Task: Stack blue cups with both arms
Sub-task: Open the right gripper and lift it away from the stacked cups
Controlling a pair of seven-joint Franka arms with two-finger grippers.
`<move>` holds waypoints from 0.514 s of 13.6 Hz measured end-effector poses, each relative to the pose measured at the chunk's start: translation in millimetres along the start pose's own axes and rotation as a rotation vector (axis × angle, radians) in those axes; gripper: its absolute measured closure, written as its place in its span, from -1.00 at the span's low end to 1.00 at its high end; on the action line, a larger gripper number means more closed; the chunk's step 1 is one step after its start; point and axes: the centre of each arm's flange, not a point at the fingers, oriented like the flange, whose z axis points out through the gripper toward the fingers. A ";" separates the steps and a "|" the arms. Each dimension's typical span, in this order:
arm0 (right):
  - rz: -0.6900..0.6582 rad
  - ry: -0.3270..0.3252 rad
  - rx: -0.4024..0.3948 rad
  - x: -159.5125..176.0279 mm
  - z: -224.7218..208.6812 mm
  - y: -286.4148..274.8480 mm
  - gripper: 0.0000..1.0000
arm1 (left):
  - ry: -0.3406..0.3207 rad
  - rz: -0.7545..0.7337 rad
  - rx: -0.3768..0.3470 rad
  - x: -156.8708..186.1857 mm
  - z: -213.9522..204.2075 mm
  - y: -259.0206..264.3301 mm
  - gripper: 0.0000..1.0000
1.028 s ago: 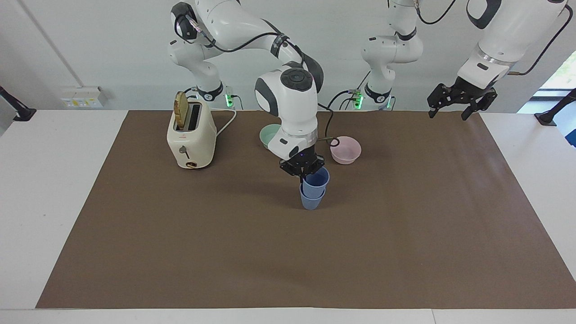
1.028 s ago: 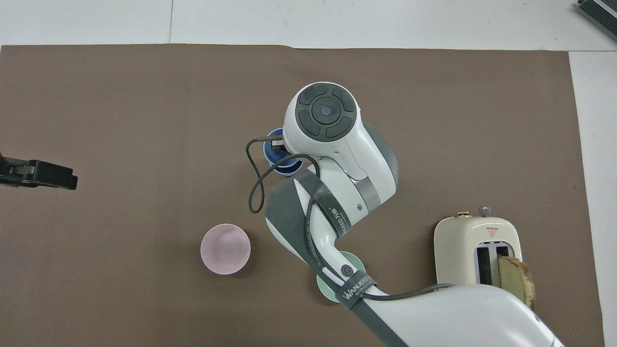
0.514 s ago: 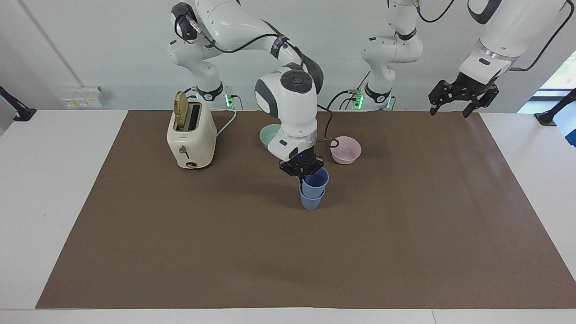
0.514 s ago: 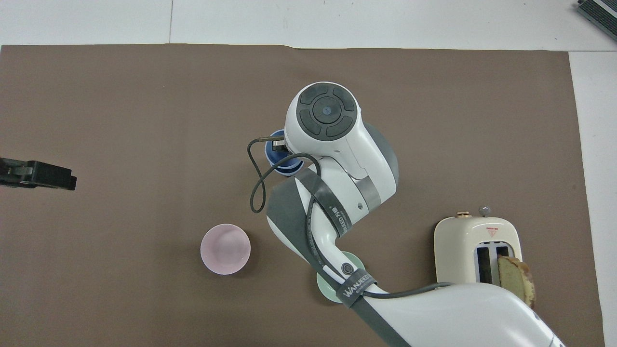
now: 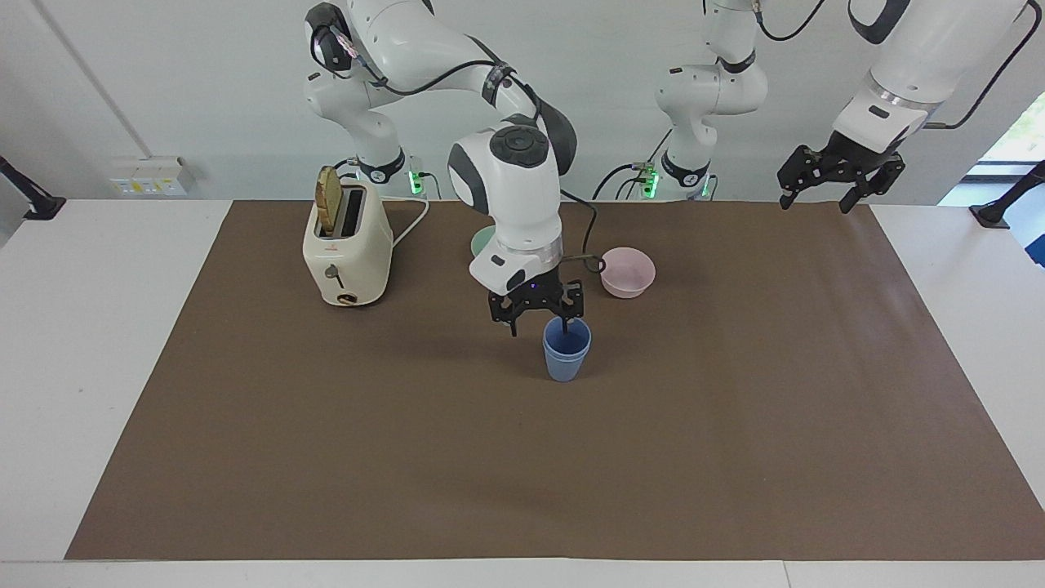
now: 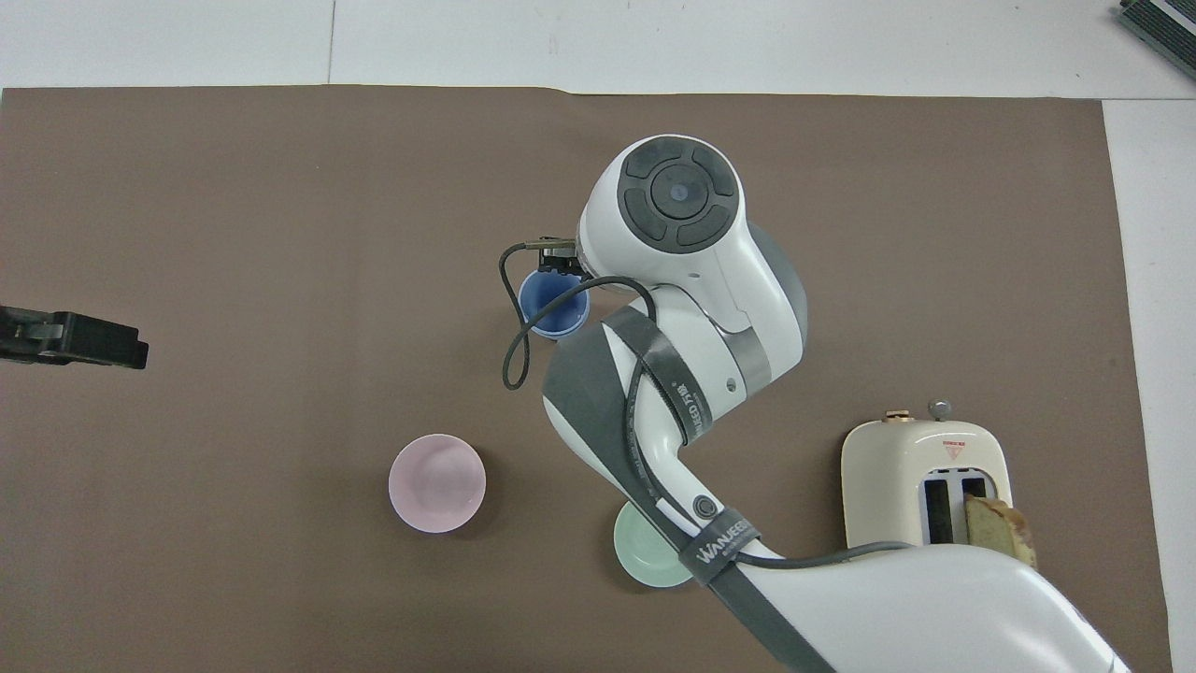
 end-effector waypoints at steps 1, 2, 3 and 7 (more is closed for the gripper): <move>0.007 0.009 0.002 2.2 -10.1 4.5 -0.86 | 0.000 0.000 0.000 0.0 0.0 0.0 -1.00; 0.017 0.017 0.002 4.8 -21.0 11.1 -0.91 | 0.000 0.000 0.000 0.0 0.0 0.0 -1.00; 0.028 0.021 -0.001 7.3 -32.1 19.2 -0.91 | 0.000 0.000 0.000 0.0 0.0 0.0 -1.00; 0.049 0.016 -0.015 6.7 -64.1 36.7 -1.00 | 0.000 0.000 0.000 0.0 0.0 0.0 -1.00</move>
